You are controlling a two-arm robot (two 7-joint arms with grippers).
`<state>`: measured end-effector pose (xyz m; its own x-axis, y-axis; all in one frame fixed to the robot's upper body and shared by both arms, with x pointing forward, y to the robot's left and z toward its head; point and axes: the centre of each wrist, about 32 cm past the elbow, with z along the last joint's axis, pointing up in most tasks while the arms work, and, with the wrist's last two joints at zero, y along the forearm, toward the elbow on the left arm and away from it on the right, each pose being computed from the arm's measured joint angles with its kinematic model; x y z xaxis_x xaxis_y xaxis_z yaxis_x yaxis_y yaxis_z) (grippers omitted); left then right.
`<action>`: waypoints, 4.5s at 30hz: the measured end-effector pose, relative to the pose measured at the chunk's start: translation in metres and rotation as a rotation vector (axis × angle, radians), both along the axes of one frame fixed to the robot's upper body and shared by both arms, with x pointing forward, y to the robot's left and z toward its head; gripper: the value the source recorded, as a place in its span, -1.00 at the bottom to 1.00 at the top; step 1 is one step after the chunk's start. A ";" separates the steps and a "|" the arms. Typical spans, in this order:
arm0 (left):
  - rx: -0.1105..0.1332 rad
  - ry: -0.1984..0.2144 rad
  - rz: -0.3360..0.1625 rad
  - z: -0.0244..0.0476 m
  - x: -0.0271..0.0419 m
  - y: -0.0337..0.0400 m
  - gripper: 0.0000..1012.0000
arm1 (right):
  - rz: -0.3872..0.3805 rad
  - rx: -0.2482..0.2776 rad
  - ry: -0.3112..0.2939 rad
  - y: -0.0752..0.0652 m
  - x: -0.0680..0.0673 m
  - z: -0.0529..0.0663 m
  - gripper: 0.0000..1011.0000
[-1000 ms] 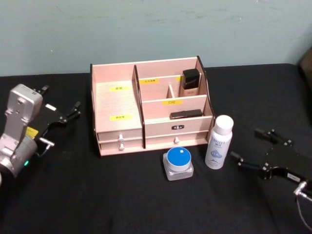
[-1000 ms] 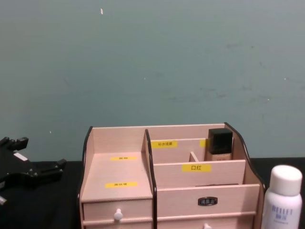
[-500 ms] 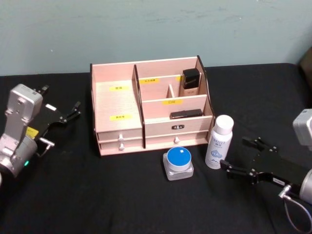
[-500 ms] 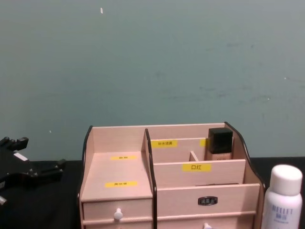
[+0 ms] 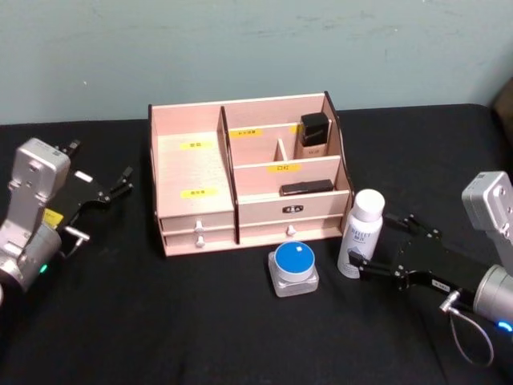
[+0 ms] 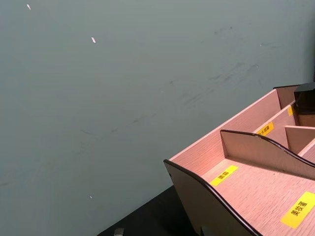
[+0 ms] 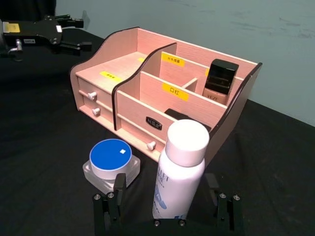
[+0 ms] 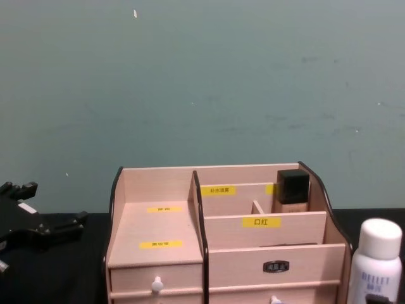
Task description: Pick up the facial cleanser and watermelon frost from the table and place them into the tiered storage box.
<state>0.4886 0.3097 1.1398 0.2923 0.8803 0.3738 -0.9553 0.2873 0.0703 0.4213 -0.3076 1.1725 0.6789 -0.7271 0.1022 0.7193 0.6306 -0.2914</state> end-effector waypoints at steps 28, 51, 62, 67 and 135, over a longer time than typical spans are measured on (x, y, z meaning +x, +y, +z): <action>0.000 0.000 0.000 0.0000 0.0000 0.0000 1.00 | 0.004 0.027 -0.025 0.013 0.031 -0.015 0.98; 0.000 0.000 0.000 0.0000 0.0000 0.0000 0.99 | 0.002 0.024 -0.027 0.014 0.032 -0.015 0.80; 0.000 0.000 0.000 0.0000 0.0000 0.0000 1.00 | 0.002 0.024 -0.027 0.014 0.032 -0.015 0.21; 0.000 0.000 0.000 0.0000 0.0000 0.0000 1.00 | 0.002 0.024 -0.026 0.014 0.032 -0.015 0.17; 0.000 0.000 0.000 0.0000 0.0000 0.0000 1.00 | 0.082 0.093 -0.232 0.120 0.139 0.065 0.17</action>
